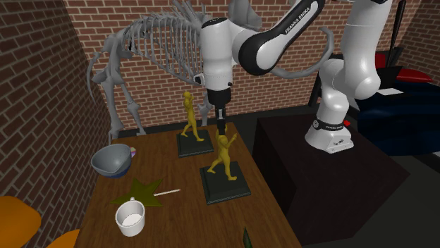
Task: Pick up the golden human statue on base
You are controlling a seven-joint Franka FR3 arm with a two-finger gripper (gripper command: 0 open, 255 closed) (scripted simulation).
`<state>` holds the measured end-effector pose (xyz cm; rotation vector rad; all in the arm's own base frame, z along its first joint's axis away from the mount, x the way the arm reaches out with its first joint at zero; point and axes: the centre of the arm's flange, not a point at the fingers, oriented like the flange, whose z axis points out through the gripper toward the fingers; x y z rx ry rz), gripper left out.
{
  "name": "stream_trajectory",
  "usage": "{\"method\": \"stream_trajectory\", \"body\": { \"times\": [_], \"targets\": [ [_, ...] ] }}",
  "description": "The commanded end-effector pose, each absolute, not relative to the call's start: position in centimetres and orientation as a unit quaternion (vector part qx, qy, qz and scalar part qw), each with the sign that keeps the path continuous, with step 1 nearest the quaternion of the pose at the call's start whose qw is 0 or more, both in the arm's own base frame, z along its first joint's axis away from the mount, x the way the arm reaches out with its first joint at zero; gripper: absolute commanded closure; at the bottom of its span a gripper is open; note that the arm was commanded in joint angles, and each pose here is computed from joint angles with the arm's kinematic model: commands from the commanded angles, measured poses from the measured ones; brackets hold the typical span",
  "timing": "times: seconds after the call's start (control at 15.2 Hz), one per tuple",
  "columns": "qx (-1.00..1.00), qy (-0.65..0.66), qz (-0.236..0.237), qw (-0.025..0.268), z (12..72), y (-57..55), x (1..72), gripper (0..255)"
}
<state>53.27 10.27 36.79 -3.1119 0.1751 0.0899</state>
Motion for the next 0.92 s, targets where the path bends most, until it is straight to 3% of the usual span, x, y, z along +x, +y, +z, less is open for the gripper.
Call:
{"method": "stream_trajectory", "body": {
  "times": [0.0,0.86],
  "targets": [
    [-0.998,0.056,0.029,0.012,36.7,10.3,53.3,255],
    [-0.998,0.056,0.029,0.012,39.9,10.3,53.3,255]
  ]
}}
